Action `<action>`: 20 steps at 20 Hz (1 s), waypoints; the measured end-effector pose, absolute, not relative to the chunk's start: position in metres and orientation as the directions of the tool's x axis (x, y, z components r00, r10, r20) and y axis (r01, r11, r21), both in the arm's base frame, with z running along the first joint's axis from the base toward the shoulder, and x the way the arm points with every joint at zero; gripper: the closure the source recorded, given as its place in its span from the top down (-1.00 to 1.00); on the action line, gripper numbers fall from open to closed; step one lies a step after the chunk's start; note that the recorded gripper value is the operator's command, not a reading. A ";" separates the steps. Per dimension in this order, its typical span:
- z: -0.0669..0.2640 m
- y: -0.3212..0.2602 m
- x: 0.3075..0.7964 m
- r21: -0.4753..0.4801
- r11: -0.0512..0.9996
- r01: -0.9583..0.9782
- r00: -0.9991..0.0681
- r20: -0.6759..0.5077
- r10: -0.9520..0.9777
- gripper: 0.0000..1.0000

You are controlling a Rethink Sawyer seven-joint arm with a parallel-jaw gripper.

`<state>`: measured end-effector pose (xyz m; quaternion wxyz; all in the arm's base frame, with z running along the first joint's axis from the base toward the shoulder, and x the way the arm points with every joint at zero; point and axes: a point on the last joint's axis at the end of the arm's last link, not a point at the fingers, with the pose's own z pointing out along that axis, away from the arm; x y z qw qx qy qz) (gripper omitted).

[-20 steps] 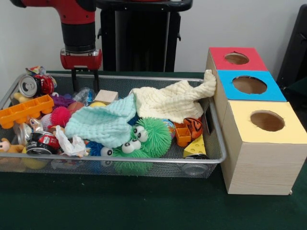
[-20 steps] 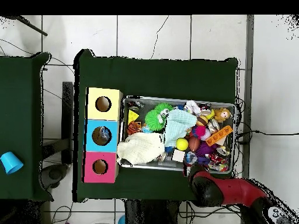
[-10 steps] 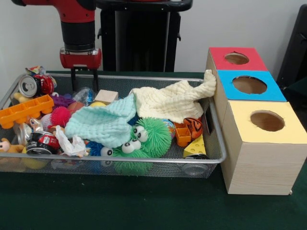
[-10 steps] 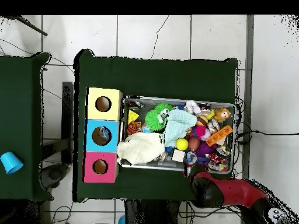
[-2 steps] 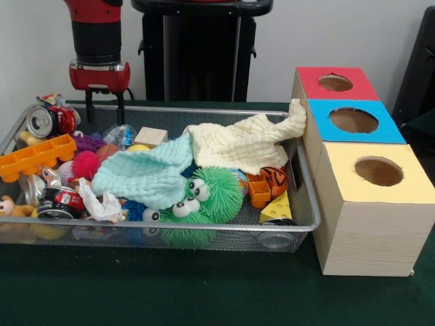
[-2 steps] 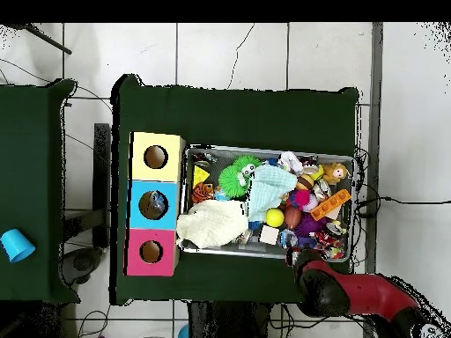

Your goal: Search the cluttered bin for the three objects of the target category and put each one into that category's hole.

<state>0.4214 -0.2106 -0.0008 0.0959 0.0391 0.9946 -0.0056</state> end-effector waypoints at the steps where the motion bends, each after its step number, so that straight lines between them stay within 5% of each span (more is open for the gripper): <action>1: 0.000 -0.212 0.421 -0.005 0.997 0.080 -0.978 -0.191 0.078 1.00; 20: 0.002 -0.195 0.432 -0.008 0.999 0.037 -0.980 -0.194 0.035 1.00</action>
